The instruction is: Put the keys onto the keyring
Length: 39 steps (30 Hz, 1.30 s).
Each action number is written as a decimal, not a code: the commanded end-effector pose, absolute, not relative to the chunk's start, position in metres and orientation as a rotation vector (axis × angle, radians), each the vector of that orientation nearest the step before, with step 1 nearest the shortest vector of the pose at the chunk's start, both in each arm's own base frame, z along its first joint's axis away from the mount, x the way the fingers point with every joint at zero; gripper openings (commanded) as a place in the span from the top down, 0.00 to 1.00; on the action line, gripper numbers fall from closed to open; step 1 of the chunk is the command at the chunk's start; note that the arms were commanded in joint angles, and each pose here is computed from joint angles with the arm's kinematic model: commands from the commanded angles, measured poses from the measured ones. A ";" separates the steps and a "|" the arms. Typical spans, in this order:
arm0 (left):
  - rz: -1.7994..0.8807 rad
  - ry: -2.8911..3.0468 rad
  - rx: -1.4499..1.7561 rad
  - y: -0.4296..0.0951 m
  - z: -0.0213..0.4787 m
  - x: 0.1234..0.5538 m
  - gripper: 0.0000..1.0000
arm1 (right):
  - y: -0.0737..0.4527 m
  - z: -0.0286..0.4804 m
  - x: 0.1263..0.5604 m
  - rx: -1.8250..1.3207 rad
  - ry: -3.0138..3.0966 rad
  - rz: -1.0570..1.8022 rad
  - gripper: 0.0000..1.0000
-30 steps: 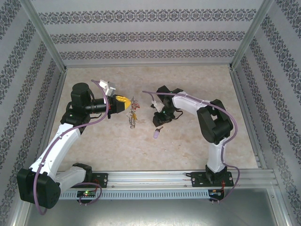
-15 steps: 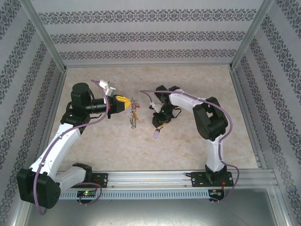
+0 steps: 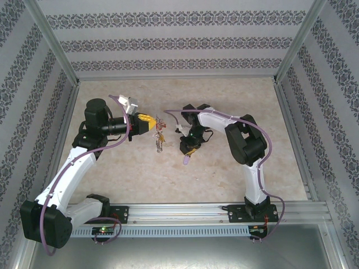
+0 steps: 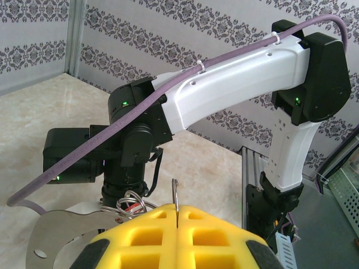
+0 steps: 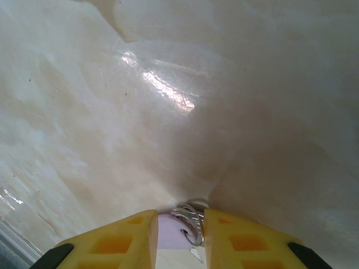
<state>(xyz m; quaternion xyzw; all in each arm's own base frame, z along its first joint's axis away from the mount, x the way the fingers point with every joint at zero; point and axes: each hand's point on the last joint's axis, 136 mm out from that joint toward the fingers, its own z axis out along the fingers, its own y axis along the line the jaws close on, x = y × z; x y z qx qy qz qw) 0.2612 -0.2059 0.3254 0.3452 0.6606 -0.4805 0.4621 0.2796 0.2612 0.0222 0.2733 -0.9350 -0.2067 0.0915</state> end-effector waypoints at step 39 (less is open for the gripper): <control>-1.379 1.378 0.910 -0.214 0.365 0.251 1.00 | 0.276 0.302 0.314 1.175 -3.413 -2.089 1.00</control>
